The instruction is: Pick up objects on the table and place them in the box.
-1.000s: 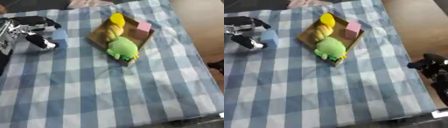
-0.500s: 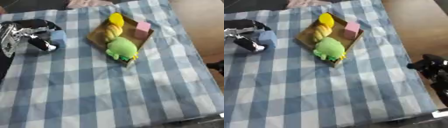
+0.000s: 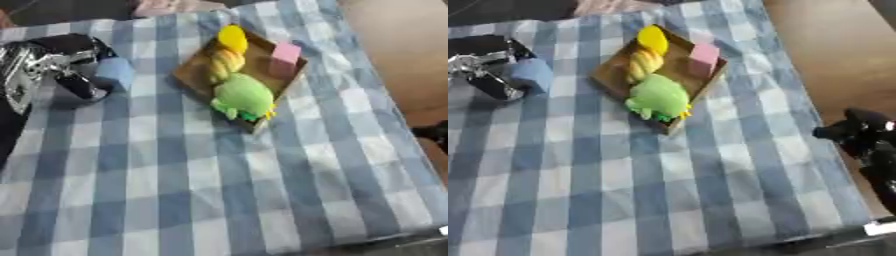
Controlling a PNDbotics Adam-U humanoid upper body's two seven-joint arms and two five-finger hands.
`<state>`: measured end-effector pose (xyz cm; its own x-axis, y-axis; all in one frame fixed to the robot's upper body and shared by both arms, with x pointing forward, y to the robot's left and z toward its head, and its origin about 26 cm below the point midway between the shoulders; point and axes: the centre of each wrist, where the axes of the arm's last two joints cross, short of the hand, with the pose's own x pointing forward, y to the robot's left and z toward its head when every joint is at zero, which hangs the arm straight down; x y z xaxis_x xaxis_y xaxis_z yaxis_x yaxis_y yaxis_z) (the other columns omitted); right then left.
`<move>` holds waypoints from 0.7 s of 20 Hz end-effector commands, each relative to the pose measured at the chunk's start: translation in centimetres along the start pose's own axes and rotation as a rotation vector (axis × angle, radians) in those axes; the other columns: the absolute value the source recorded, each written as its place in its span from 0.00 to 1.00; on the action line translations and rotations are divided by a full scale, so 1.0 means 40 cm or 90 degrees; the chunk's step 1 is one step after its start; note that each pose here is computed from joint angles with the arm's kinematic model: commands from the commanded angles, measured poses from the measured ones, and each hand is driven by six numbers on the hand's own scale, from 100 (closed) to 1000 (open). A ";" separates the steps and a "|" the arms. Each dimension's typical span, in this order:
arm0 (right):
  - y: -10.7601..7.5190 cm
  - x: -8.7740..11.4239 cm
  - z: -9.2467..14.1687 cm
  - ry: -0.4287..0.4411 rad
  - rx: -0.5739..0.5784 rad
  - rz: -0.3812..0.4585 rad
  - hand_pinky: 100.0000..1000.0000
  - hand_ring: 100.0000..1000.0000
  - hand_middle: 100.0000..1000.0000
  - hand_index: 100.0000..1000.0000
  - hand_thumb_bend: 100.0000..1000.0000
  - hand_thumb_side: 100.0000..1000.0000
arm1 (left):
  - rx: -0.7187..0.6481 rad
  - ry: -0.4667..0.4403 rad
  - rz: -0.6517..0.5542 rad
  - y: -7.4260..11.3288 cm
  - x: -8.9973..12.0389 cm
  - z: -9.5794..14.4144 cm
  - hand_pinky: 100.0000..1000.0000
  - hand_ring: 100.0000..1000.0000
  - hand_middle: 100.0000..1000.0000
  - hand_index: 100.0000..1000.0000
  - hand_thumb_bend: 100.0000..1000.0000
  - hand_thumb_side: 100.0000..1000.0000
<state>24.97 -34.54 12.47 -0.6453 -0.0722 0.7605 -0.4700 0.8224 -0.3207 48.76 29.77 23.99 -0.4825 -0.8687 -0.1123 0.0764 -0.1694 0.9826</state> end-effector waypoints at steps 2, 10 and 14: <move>-0.007 0.018 -0.006 -0.003 0.009 0.015 0.91 0.78 0.70 0.89 0.00 0.44 | 0.077 -0.037 -0.015 0.109 0.030 0.014 0.84 0.67 0.49 0.67 0.00 0.12; -0.013 0.023 -0.008 -0.011 0.016 0.010 0.91 0.78 0.70 0.89 0.00 0.43 | 0.127 -0.169 -0.013 0.210 0.183 -0.046 0.83 0.65 0.50 0.68 0.00 0.15; -0.015 0.024 -0.011 -0.013 0.019 0.009 0.91 0.78 0.70 0.89 0.00 0.43 | 0.099 -0.194 0.003 0.207 0.226 -0.076 0.83 0.65 0.50 0.69 0.00 0.16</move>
<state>25.01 -34.63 12.64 -0.6465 -0.0850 0.7582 -0.4794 0.8183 -0.3171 47.90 19.63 29.07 -0.7135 -0.6978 -0.0627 -0.0175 -0.0717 0.9973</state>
